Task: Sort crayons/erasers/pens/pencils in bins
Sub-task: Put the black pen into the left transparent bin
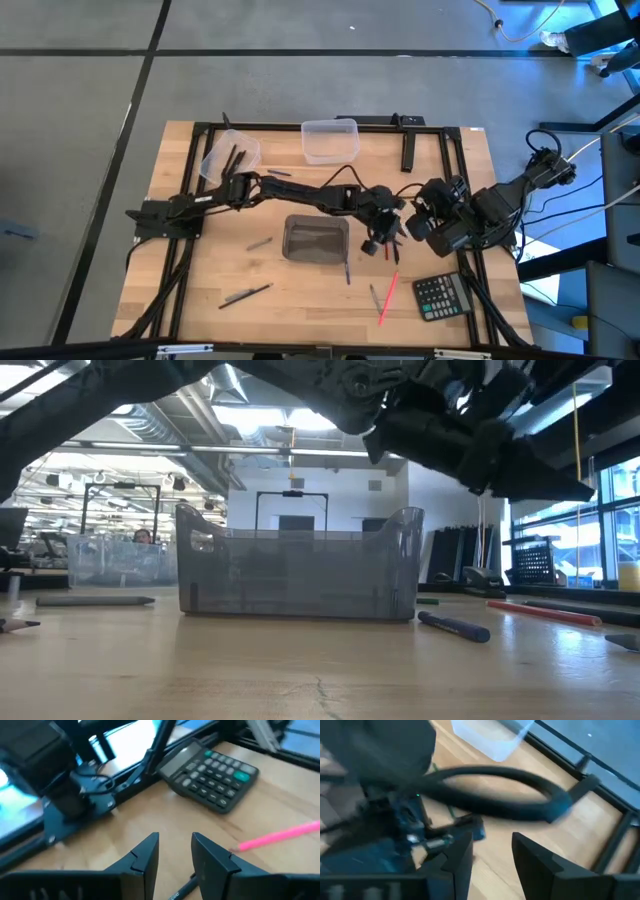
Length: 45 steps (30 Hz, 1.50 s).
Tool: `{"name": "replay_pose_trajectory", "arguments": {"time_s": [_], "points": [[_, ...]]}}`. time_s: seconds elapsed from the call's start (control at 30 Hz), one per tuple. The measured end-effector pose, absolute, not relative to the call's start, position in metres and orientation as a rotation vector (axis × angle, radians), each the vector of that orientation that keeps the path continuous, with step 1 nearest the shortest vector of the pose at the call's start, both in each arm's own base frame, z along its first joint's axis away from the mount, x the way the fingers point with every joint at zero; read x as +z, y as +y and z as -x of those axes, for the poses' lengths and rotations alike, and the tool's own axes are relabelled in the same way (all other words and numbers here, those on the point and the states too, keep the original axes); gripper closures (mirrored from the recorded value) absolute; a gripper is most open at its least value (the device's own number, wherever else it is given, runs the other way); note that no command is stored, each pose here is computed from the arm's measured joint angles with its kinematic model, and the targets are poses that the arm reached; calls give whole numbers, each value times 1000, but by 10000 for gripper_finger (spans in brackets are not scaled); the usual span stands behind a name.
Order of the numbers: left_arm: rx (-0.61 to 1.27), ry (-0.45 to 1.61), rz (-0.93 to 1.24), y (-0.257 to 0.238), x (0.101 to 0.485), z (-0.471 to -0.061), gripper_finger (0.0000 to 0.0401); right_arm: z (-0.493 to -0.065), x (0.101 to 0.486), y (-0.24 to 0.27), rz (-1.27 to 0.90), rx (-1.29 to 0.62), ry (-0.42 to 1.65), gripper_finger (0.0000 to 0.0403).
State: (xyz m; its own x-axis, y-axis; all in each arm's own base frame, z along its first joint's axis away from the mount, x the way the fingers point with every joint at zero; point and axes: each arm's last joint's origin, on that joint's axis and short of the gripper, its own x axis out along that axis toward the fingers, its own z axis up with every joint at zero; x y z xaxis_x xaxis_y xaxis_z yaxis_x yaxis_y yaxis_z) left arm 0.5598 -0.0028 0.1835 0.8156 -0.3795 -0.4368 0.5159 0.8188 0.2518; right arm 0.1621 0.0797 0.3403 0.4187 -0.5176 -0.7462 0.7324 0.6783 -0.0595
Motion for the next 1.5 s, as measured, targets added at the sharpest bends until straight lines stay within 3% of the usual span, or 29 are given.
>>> {"name": "replay_pose_trajectory", "arguments": {"time_s": [0.37,0.7,1.03,1.2,1.37,1.5], "points": [[-757,158,-689,24,183,-556,293,-163,385,46,-214,-794,792,262],[-734,148,-696,41,137,-566,293,-164,381,32,-231,-859,820,262],[-716,171,-722,43,135,-565,293,-166,370,33,-320,-895,828,262],[-593,243,-709,47,142,-566,293,-166,359,34,-352,-933,846,262],[-410,267,-644,51,184,-563,293,-159,343,33,-427,-971,879,262],[-279,341,-614,58,197,-559,293,-150,323,31,-497,-1014,932,262]]}}
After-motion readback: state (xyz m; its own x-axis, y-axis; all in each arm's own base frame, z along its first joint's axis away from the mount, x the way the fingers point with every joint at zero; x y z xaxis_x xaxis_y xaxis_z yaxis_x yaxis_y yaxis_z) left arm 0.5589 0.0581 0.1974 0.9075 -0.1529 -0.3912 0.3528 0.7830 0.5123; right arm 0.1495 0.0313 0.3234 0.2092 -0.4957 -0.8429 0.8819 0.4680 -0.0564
